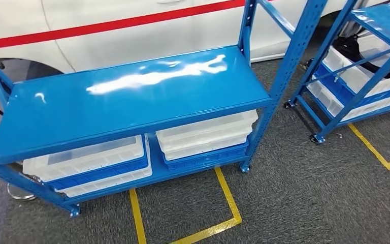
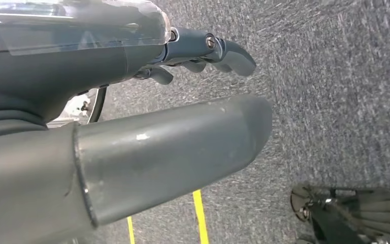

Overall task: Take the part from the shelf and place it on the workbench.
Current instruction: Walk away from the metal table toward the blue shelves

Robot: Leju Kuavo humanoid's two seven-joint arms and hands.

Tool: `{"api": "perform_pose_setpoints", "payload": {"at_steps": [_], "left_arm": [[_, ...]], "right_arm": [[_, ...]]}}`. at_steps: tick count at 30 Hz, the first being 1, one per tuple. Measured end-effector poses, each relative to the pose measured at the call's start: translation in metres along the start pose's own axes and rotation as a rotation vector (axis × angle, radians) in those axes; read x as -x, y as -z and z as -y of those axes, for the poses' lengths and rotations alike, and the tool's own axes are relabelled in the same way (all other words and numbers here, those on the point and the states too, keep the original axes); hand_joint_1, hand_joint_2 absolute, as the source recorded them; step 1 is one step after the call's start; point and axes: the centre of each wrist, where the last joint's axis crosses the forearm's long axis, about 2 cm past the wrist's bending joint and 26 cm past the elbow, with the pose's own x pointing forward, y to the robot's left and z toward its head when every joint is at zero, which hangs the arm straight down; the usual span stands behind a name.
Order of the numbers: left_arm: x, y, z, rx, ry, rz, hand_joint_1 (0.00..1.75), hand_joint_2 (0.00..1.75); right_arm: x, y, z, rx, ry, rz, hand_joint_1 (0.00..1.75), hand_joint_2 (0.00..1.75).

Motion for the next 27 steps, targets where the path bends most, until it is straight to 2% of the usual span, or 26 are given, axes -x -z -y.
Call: {"api": "perform_pose_setpoints", "payload": {"at_steps": [27], "left_arm": [[0.0048, -0.0021, 0.0022, 0.008, -0.012, -0.017, 0.0, 0.0]], "right_arm": [[0.0009, 0.0, 0.0011, 0.017, 0.019, -0.015, 0.0, 0.0]]}}
